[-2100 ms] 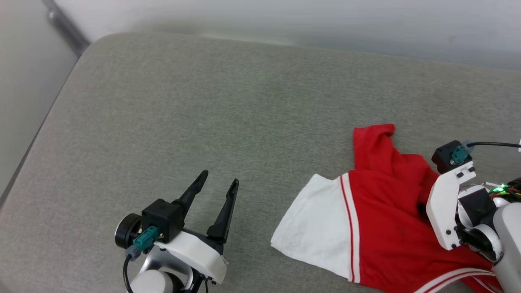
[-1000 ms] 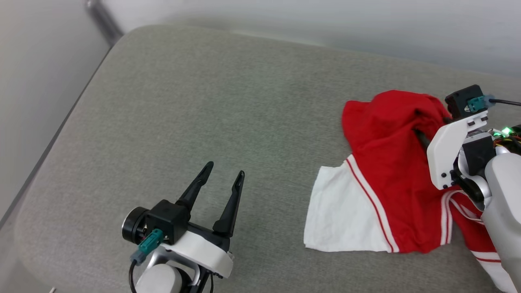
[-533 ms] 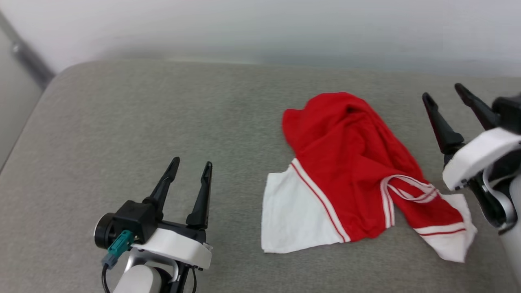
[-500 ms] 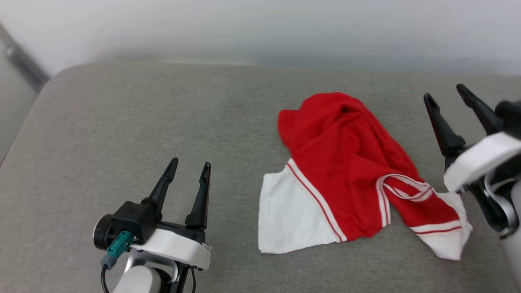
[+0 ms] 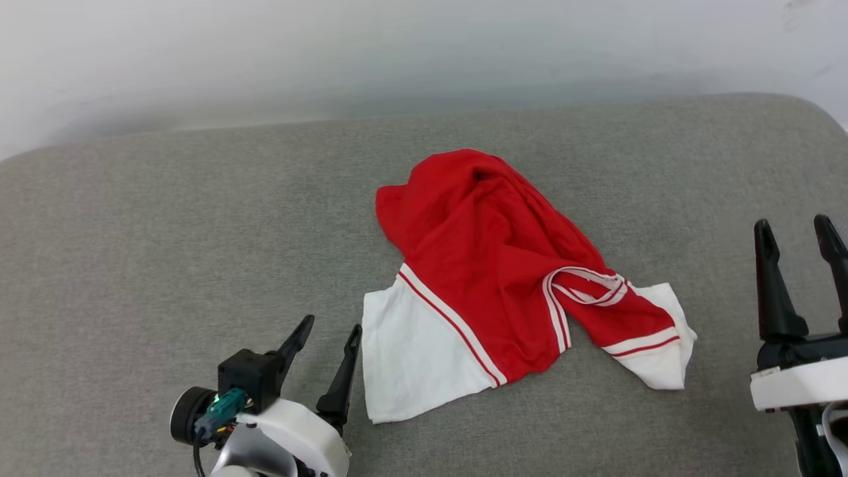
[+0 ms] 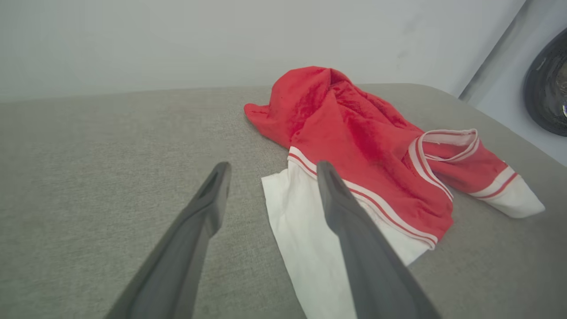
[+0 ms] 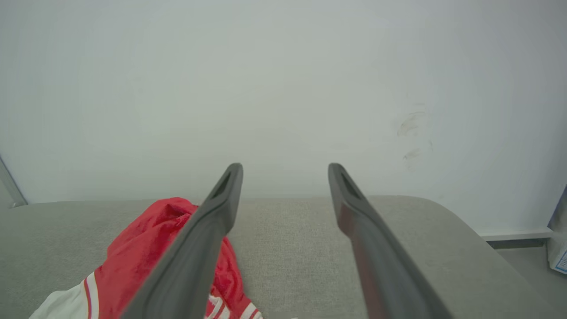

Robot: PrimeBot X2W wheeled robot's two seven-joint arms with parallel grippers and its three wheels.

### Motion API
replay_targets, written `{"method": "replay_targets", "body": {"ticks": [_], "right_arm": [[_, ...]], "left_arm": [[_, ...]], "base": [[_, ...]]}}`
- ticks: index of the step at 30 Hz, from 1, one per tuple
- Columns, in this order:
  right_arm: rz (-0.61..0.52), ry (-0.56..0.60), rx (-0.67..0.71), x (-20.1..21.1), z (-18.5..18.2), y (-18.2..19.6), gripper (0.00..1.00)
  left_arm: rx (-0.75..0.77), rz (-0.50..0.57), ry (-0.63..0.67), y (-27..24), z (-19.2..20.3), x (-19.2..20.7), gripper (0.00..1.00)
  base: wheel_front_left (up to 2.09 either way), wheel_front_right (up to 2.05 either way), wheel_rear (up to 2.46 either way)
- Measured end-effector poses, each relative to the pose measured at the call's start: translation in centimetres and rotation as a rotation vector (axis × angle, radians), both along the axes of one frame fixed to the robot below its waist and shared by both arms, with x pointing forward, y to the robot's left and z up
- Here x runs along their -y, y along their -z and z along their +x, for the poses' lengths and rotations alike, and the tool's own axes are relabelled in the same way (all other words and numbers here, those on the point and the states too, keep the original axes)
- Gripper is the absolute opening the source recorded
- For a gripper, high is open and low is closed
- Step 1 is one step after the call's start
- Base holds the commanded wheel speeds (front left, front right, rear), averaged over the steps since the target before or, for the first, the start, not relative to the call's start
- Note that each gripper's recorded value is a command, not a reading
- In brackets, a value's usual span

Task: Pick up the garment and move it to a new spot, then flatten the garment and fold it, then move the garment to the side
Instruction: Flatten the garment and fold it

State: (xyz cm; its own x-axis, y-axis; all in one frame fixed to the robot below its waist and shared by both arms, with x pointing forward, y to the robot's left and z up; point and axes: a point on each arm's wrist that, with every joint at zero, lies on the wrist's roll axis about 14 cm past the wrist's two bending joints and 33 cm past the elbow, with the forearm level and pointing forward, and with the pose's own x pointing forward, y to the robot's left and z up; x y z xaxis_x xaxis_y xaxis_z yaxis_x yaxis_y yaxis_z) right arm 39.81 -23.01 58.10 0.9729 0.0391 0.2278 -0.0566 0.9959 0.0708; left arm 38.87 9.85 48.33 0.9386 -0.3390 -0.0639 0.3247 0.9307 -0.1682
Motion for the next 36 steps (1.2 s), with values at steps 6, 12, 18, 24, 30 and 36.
{"method": "replay_targets", "body": {"ticks": [6,12,18,24,30,36], "right_arm": [[0.009,0.038,-0.017,0.6,-0.7,0.6,1.00],[0.017,0.060,-0.066,1.0,-0.6,2.3,1.00],[0.023,0.067,-0.107,1.1,-0.2,3.9,1.00],[0.017,0.071,-0.138,1.2,0.2,5.0,1.00],[0.017,0.048,-0.162,0.5,0.6,5.6,1.00],[0.016,0.025,-0.166,-0.2,0.6,5.4,1.00]], "left_arm": [[-0.222,0.071,0.118,3.3,-0.5,2.0,1.00],[-0.505,0.224,0.226,7.6,-2.4,2.8,1.00],[-0.620,0.292,0.271,9.5,-3.1,2.9,1.00],[-0.696,0.285,0.307,10.9,-3.9,3.2,0.00],[-0.598,0.245,0.164,9.6,-1.8,0.2,0.00],[-0.436,0.199,-0.031,6.2,-0.1,-4.4,0.00]], "base": [[0.00,0.00,0.00],[0.00,0.00,0.00],[0.00,0.00,0.00],[0.00,0.00,0.00],[0.00,0.00,0.00],[0.00,0.00,0.00]]}}
